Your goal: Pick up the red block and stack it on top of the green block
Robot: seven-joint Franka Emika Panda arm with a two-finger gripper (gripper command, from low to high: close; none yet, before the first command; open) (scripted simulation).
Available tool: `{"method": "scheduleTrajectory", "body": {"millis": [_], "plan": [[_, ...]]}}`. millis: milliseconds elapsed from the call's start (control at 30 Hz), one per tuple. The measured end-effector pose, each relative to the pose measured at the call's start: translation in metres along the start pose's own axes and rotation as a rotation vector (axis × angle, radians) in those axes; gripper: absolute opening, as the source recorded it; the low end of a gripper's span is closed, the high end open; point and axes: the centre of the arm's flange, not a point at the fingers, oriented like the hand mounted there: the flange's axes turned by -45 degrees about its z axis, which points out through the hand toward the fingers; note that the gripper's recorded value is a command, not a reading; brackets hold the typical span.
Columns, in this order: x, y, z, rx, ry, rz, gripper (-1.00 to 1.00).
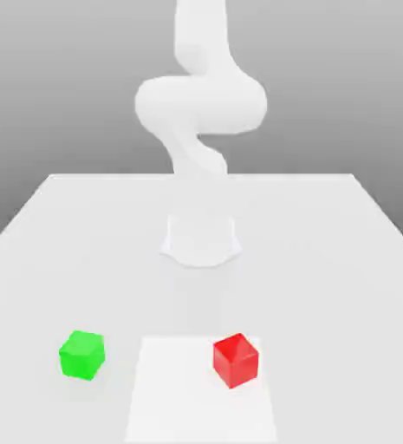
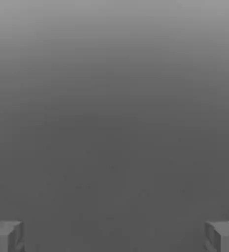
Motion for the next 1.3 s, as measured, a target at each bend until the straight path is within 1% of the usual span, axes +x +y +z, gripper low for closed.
{"method": "scheduleTrajectory", "body": {"millis": [167,333,500,633,700,833,867,1100,1300], "plan": [[-0.042,-0.019,0.127,0.0,-0.192,-0.131,0.0],[-0.112,-0.033,0.228,0.038,-0.374,-0.25,0.0],[-0.201,-0.047,0.301,0.111,-0.546,-0.358,0.0],[-0.278,-0.06,0.337,0.191,-0.668,-0.436,0.0],[-0.297,-0.061,0.351,0.204,-0.686,-0.444,0.0],[-0.326,-0.062,0.381,0.208,-0.692,-0.445,0.0],[-0.332,-0.063,0.387,0.207,-0.693,-0.446,-1.0],[-0.334,-0.063,0.388,0.207,-0.694,-0.446,-1.0],[-0.3,-0.061,0.349,0.208,-0.693,-0.446,-1.0]]}}
